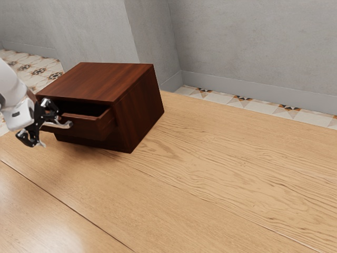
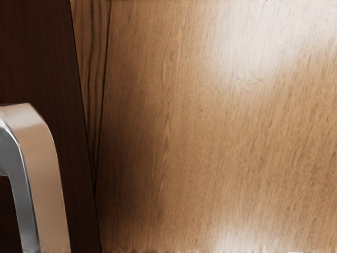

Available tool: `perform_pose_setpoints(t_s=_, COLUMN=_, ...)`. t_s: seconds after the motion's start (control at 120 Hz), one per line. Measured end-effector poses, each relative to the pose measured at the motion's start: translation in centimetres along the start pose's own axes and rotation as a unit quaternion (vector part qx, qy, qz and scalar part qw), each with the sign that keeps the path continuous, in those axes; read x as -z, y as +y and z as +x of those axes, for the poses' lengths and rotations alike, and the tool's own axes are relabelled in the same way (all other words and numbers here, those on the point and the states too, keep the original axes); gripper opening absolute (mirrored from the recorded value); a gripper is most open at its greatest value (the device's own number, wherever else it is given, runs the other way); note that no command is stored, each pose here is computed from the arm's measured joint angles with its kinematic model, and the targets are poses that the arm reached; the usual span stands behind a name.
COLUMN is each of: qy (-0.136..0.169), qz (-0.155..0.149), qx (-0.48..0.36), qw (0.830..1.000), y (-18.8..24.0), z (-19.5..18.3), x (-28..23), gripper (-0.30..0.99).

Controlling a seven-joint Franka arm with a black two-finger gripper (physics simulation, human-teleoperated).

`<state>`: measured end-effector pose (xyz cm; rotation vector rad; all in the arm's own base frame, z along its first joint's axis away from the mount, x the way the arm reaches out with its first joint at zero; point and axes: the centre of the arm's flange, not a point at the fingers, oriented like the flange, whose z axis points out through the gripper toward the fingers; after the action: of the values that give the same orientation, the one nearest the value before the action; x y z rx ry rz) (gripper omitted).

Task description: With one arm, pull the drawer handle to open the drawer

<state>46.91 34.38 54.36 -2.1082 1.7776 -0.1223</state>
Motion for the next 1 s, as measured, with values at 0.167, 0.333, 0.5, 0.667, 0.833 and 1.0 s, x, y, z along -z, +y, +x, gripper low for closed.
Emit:
perform_pose_setpoints(t_s=0.167, qy=-0.003, qz=0.001, qx=0.003, qw=1.0, y=1.9, z=0.1, x=1.1, gripper=0.55)
perform_pose_setpoints(t_s=0.333, qy=-0.004, qz=0.001, qx=0.004, qw=1.0, y=3.6, z=0.6, x=1.6, gripper=0.58)
perform_pose_setpoints(t_s=0.5, qy=-0.006, qz=0.001, qx=0.01, qw=1.0, y=5.4, z=0.7, x=2.1, gripper=0.58)
perform_pose_setpoints(t_s=0.667, qy=-0.008, qz=0.005, qx=0.016, qw=1.0, y=6.8, z=1.1, x=2.9, gripper=0.55)
perform_pose_setpoints(t_s=0.833, qy=-0.01, qz=0.01, qx=0.021, qw=1.0, y=8.4, z=1.4, x=3.8, gripper=0.53)
perform_pose_setpoints(t_s=1.0, qy=-0.012, qz=0.015, qx=0.031, qw=0.999, y=9.2, z=1.2, x=4.6, gripper=0.57)
